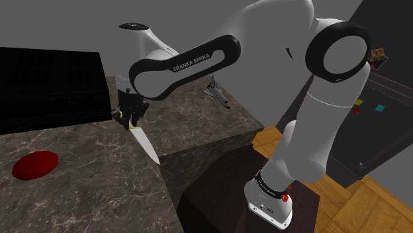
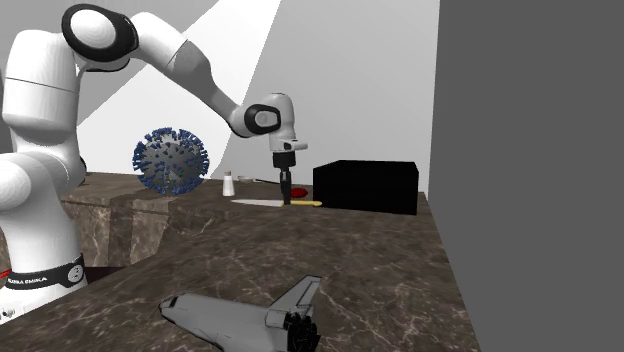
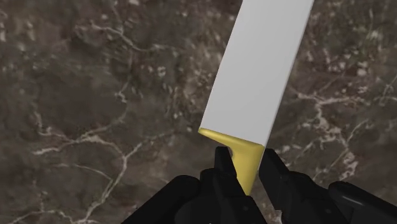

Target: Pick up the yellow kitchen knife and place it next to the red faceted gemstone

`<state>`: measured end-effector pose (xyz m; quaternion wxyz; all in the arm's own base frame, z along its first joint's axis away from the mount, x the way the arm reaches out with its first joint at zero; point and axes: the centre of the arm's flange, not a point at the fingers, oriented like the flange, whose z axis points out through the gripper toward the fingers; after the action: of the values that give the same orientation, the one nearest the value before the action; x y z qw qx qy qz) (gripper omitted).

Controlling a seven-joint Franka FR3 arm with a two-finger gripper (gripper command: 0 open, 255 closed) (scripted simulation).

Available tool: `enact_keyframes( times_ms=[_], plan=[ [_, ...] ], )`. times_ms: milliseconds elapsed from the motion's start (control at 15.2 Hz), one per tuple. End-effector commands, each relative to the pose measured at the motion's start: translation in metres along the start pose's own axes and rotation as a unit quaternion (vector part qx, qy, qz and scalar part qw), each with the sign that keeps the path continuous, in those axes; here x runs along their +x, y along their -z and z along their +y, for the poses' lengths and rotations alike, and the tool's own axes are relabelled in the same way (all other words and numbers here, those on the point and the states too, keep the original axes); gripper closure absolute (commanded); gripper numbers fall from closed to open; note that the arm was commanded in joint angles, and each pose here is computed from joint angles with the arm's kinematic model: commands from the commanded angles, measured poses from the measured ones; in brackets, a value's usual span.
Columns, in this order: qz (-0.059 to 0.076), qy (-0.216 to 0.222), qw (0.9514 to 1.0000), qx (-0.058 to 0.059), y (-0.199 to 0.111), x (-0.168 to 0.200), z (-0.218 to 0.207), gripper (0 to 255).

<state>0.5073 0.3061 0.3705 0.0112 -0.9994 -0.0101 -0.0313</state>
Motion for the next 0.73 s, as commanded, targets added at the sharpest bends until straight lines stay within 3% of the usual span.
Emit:
enact_keyframes(
  times_ms=[0, 594, 660],
  plan=[
    [0.0, 0.0, 1.0, 0.0, -0.0097, 0.0002, -0.0004, 255],
    [0.0, 0.0, 1.0, 0.0, -0.0183, -0.0004, -0.0002, 255],
    [0.0, 0.0, 1.0, 0.0, -0.0183, -0.0004, -0.0002, 0]
  ],
)
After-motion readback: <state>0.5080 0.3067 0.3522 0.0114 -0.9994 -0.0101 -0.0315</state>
